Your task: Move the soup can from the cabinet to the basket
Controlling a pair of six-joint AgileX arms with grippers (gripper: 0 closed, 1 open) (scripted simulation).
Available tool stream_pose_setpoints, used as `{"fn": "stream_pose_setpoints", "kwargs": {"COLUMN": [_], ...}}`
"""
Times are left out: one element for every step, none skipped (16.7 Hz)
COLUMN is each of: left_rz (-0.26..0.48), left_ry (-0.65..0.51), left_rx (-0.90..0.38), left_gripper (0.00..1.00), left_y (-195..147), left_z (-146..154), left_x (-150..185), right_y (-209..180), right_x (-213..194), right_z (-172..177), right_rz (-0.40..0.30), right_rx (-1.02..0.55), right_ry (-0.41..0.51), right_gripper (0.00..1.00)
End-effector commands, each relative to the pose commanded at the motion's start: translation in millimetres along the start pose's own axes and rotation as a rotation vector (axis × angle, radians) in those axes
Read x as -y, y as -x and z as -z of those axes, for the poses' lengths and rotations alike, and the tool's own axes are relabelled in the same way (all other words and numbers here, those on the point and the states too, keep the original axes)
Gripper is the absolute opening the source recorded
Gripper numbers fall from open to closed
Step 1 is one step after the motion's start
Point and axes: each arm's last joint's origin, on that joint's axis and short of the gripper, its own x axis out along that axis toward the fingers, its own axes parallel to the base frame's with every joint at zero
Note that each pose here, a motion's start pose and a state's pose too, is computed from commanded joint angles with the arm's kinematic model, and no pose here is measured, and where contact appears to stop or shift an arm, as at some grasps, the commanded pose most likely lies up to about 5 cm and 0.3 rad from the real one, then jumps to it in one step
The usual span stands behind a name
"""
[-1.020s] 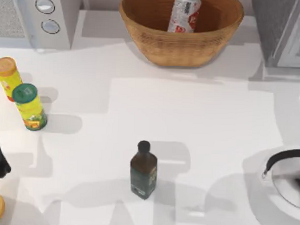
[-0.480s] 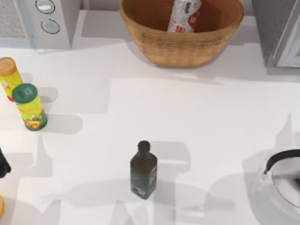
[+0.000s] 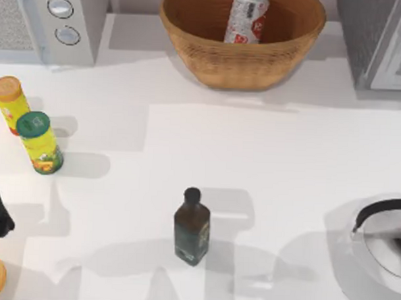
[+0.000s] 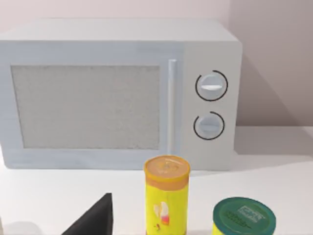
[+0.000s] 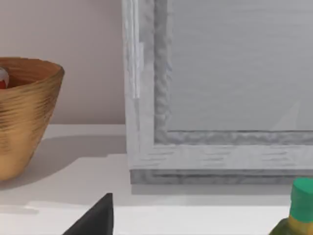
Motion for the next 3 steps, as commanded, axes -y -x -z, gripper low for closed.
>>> {"fn": "stream_pose_setpoints", "kwargs": {"left_rz": [0.000,0.000,0.000], "left_ry": [0.000,0.000,0.000], "left_rx": [0.000,0.000,0.000], "left_gripper": [1.00,1.00,1.00], "left_y": [0.0,0.0,0.0], "left_z": [0.0,0.0,0.0], "left_x": [0.0,0.0,0.0], "right_y": [0.0,0.0,0.0], "right_x": [-0.3,-0.4,-0.4], "right_z": [3.5,4.3,4.3], "right_rz": [-0.008,-0.010,-0.010], "right_rx": [0.000,0.000,0.000], "right_ry": [-0.001,-0.001,-0.001], "right_gripper": [1.00,1.00,1.00]}}
